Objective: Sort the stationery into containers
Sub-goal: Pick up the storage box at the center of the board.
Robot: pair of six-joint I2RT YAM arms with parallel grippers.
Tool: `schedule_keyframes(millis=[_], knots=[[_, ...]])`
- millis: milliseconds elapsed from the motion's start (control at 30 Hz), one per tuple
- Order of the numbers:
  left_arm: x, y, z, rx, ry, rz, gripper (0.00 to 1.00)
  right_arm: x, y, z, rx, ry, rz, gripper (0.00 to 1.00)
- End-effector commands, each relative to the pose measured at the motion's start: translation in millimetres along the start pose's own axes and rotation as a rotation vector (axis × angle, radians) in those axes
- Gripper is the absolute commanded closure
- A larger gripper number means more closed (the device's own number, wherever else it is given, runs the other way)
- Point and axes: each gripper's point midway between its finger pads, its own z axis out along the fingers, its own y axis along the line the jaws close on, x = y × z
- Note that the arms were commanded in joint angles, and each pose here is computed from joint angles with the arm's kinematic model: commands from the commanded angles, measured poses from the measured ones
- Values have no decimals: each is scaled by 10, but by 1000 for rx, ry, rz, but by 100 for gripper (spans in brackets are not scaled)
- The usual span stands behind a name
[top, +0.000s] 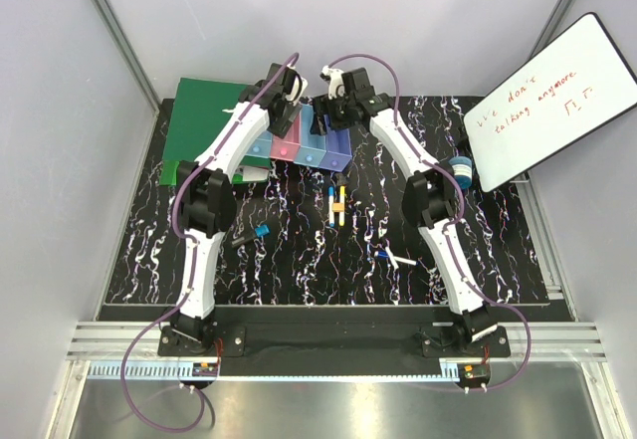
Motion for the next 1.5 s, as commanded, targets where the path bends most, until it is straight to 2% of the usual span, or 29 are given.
schedule_keyframes(millis=[0, 67, 333, 433, 467, 500, 633, 733, 767, 867, 1167, 1200, 1267, 1300, 1467], knots=[[-169, 111, -35, -41, -55, -18, 42, -58, -37, 38, 26, -28, -6, 25], [-163, 104, -15, -41, -53, -13, 46, -29, -40, 40, 27, -19, -3, 26], [-120, 63, 80, -37, -42, -3, 46, 88, -67, 109, 25, 7, 14, 31], [-101, 47, 117, -36, -38, 0, 48, 115, -74, 133, 22, 12, 15, 37], [-80, 33, 142, -34, -31, 2, 51, 118, -76, 133, 24, 13, 17, 37], [-70, 21, 166, -32, -29, 5, 59, 126, -79, 138, 24, 14, 17, 39], [-26, -15, 238, -28, -13, 8, 80, 156, -90, 160, 25, 20, 19, 47], [-7, -36, 286, -27, -7, 7, 89, 173, -97, 167, 27, 24, 22, 59], [-7, -36, 286, -27, -7, 7, 91, 180, -105, 172, 30, 25, 21, 67], [-15, -28, 273, -29, -10, 3, 100, 158, -103, 162, 41, 21, 15, 76], [-165, -67, 55, 8, -65, -20, 100, -44, -184, -12, 126, -13, -79, 88], [-206, -78, -4, 14, -80, -24, 100, -121, -182, -77, 140, -28, -94, 92], [-264, -113, -74, 31, -100, -33, 100, -149, -221, -139, 168, -27, -127, 94], [-318, -167, -142, 51, -119, -30, 100, -230, -203, -223, 177, -41, -142, 99], [-498, -375, -364, 132, -185, -25, 100, -361, -245, -498, 244, -49, -210, 100]])
